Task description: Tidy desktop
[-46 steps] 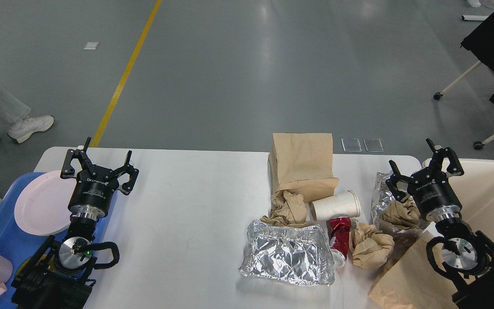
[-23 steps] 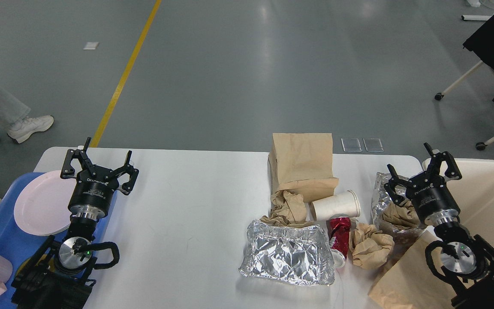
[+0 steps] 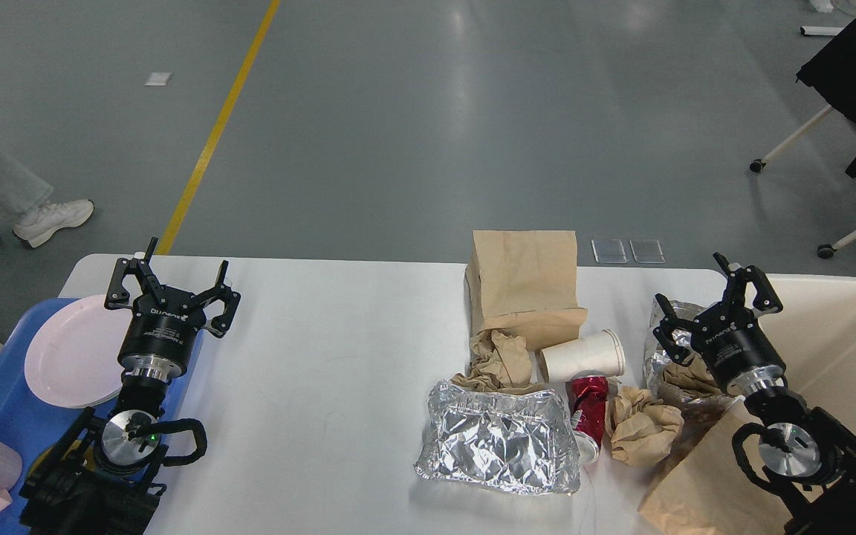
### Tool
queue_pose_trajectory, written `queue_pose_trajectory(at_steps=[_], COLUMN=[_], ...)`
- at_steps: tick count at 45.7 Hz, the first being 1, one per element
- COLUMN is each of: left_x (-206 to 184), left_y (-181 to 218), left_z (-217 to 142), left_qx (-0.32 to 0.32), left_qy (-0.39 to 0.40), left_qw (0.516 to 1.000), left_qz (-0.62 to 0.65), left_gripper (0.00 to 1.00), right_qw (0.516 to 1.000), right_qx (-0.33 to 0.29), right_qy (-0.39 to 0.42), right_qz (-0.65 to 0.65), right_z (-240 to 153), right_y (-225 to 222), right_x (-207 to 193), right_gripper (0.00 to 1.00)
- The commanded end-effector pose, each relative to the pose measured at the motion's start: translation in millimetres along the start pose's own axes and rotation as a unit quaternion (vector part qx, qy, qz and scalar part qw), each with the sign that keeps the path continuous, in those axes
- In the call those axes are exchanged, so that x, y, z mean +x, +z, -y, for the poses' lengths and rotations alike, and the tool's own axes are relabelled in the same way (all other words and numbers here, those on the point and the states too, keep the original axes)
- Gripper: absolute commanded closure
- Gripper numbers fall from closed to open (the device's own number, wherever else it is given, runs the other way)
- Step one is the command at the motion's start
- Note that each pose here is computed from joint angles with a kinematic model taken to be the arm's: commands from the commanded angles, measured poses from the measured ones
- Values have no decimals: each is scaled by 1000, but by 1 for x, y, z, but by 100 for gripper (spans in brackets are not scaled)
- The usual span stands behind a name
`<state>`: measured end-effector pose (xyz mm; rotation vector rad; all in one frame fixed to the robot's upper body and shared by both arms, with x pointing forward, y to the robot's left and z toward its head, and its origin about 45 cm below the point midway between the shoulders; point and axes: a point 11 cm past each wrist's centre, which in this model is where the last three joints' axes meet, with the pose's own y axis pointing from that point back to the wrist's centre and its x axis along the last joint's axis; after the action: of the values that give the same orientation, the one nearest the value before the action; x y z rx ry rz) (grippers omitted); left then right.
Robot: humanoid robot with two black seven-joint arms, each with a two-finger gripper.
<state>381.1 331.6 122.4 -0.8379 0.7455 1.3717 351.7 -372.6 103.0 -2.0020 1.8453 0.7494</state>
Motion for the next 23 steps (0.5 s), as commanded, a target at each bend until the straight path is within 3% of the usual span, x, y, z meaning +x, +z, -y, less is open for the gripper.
queue_pose_trajectory(at_steps=[1, 17, 23], left_x=[0, 0, 0], left_y=[0, 0, 0], left_z=[0, 0, 0], left_qx=[0, 0, 0], left_qy=[0, 0, 0], left_qw=[1000, 1000, 1000], left_qz=[0, 0, 0], left_gripper=[4, 4, 3], right_qw=[1000, 997, 989], right_qx=[8, 55, 25], right_qy=[-2, 42, 41], right_qz=[-5, -19, -142], right_z=[2, 17, -5], right_y=[-8, -46, -103], right_x=[-1, 3, 31], right_gripper=[0, 0, 0])
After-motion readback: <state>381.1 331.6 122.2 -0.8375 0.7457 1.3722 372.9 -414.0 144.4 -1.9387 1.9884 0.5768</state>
